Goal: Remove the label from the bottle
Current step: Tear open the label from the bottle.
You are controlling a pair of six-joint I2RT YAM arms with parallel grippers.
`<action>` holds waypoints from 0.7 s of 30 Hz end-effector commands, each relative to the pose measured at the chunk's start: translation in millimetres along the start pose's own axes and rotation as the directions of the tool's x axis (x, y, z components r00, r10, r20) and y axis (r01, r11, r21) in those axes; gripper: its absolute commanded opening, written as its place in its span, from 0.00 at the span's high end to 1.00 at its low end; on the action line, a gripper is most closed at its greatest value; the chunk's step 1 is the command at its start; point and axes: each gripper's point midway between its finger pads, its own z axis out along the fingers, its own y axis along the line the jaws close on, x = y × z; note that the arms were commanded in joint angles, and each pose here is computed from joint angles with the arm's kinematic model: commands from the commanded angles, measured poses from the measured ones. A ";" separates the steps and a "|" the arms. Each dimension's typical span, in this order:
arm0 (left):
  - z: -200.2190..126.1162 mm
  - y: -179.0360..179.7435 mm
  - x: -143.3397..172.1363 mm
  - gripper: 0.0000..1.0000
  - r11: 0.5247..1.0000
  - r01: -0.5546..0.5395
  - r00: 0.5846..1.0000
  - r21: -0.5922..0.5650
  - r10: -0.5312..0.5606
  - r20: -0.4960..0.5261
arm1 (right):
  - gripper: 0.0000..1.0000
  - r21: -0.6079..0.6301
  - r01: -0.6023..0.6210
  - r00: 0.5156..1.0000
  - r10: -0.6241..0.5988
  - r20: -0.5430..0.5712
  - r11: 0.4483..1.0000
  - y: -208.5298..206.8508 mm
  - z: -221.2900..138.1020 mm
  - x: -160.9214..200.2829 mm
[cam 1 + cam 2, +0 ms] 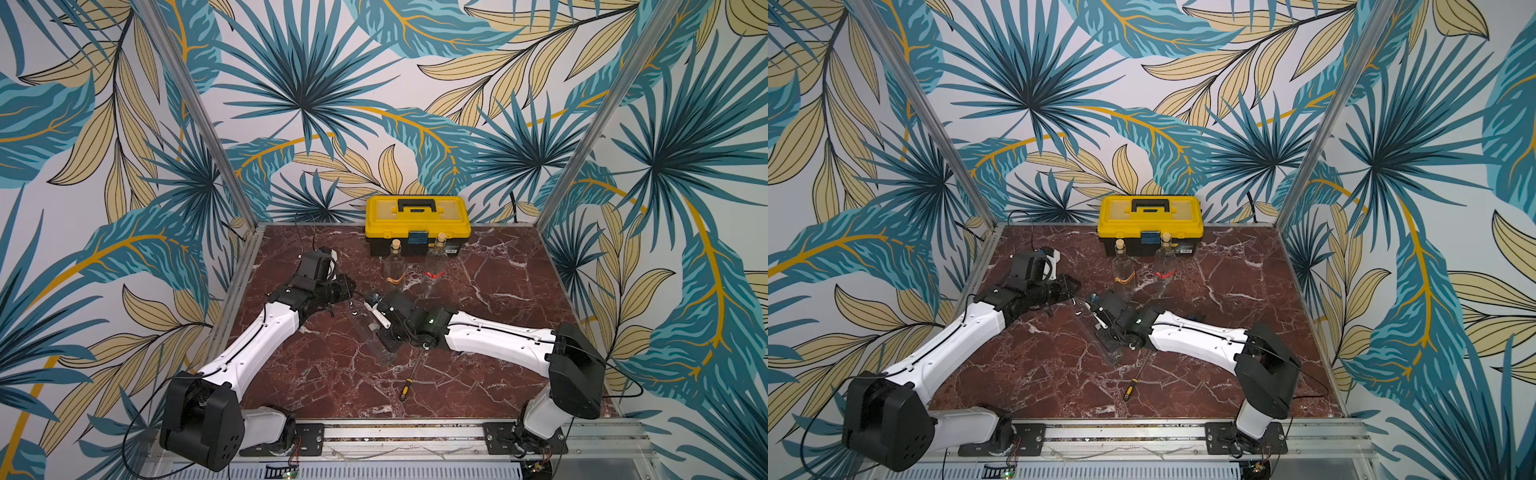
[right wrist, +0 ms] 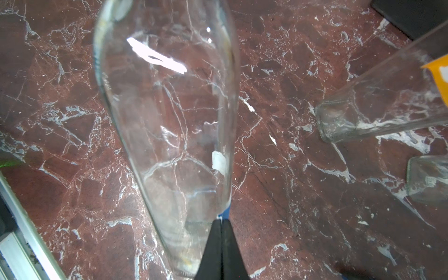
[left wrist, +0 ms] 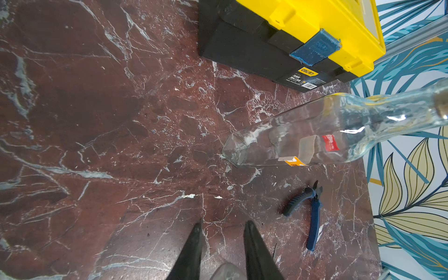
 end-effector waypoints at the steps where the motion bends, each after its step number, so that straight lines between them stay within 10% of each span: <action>1: -1.6 6.0 42.6 1.00 0.992 -0.122 0.978 0.015 0.123 -0.166 | 1.00 0.128 0.020 0.999 -0.016 -0.034 0.992 -25.9 17.1 14.7; 21: 0.1 6.6 51.9 1.00 0.983 -0.179 0.964 0.046 0.185 -0.190 | 1.00 0.173 0.042 0.999 -0.037 -0.030 0.984 -29.0 18.7 13.3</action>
